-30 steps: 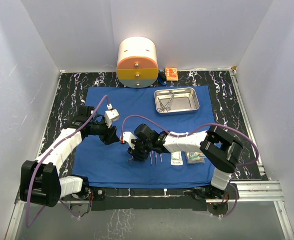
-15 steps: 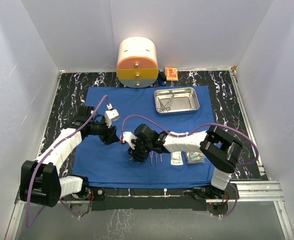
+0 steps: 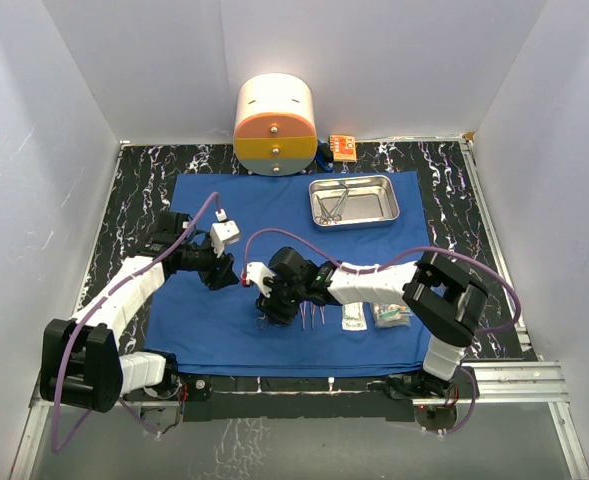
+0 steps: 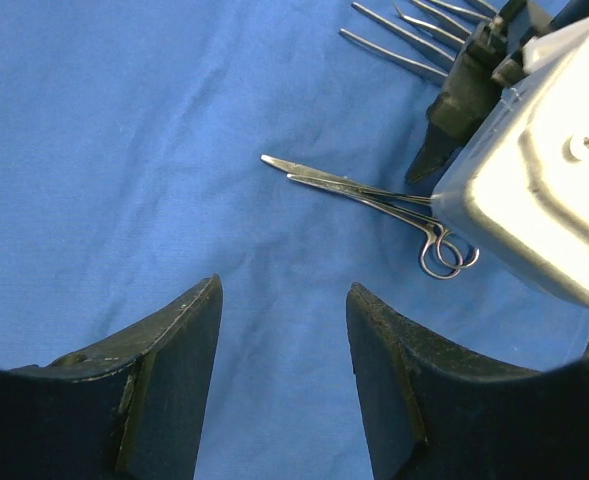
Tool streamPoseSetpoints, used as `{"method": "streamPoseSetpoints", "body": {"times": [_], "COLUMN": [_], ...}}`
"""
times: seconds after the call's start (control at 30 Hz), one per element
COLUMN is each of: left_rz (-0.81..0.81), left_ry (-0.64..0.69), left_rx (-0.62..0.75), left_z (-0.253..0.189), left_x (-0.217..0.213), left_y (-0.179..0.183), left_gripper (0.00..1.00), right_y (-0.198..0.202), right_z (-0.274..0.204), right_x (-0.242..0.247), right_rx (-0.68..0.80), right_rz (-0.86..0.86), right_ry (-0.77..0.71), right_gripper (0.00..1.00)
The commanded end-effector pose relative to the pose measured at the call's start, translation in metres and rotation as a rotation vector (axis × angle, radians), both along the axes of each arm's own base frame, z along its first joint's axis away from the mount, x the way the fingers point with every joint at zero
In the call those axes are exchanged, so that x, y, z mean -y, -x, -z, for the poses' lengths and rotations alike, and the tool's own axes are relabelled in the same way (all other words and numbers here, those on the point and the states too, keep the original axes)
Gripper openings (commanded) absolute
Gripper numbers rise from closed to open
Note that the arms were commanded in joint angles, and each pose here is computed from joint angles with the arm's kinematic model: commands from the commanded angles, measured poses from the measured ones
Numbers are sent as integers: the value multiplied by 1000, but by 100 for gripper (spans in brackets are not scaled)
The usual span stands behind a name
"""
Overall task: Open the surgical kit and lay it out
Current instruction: Adjust the medical item in the surgical kit.
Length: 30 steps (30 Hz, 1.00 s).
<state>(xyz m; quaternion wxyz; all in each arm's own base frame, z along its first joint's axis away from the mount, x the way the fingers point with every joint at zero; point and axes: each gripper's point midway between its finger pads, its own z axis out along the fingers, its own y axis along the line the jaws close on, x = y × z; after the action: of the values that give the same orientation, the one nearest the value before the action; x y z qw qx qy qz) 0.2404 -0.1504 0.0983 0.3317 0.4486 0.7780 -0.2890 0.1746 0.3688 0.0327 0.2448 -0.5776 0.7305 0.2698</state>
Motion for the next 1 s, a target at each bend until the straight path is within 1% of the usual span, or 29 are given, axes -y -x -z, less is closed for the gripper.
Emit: {"method": "streamPoseSetpoints", "body": {"times": [0.0,0.13,0.3,0.37,0.5,0.6,0.77,0.97], "left_rz": [68,107,150,185,259,267,275,291], "left_ry": [-35,-79,-107,-130,-200,-204,-209,-222], "left_rx": [14,16,17,39,48,62,73,72], "left_z": [11,21,29,31,47,48,50,54], "left_x": [1,6,18,23,30,36,46,56], "left_y": [4,4,2,1,2,-4,-10,-12], "left_gripper": [51,51,52,53,53,53,53,53], "right_y": [-19,-33,-63,-78,-110,-130,-151,-161], "right_z": [-51,-67,-91,-100,-114,-123,-131,-133], "right_x": [-16,-11,10,24,59,86,121,140], "right_rx": [112,138,117,107,141,155,186,184], "right_rz": [20,47,133,177,288,368,460,509], "right_ry": [-105,-131,-197,-228,-258,-284,-308,-337], "right_gripper": [43,43,43,43,43,43,43,43]}}
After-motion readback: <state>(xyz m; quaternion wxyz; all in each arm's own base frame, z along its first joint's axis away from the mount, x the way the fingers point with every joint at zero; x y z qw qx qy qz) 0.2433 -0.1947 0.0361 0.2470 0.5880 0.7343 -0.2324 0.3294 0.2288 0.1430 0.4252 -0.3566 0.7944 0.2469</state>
